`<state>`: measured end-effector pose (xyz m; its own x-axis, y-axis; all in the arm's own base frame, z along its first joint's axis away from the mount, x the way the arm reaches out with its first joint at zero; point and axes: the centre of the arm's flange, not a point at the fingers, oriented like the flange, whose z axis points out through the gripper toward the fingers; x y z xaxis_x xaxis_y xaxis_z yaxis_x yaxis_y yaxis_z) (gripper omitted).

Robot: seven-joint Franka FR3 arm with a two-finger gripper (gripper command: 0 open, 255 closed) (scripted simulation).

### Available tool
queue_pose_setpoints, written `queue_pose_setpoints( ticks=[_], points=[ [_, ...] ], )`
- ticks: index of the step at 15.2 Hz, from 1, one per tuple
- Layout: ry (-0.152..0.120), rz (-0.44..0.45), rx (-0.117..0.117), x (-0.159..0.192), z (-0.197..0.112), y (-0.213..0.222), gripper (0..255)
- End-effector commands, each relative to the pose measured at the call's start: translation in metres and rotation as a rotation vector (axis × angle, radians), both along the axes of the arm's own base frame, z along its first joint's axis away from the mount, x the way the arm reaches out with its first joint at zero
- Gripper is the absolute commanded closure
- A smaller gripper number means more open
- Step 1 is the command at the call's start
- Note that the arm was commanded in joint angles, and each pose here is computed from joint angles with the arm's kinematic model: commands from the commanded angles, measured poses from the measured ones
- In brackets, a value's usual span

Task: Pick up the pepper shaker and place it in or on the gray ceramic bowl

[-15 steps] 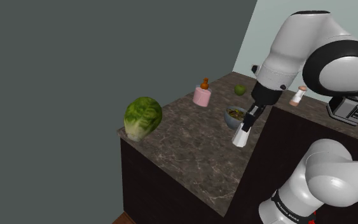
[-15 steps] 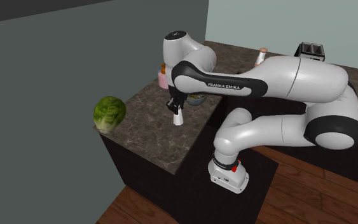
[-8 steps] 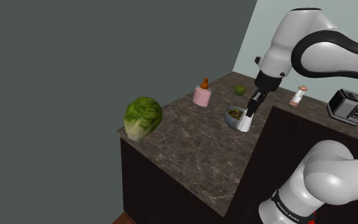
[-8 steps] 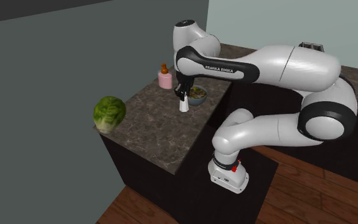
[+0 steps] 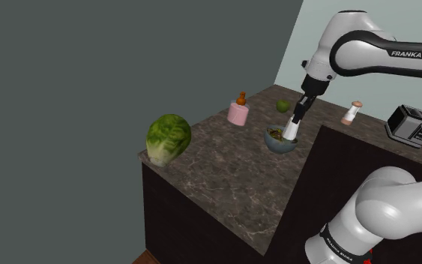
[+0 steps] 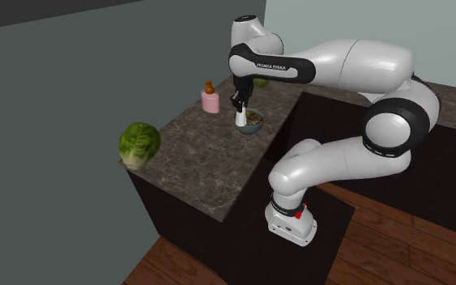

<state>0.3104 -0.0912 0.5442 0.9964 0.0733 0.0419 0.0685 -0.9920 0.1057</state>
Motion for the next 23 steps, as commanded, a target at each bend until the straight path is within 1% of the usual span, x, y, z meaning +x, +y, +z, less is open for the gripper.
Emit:
queue_pose_setpoints(
  ticks=[1,14,23],
  points=[
    [0.000,0.001,-0.001,0.011,0.001,-0.023,255],
    [0.000,0.001,-0.001,0.074,0.017,-0.185,255],
    [0.000,0.001,-0.001,0.074,-0.030,-0.185,255]
  ],
)
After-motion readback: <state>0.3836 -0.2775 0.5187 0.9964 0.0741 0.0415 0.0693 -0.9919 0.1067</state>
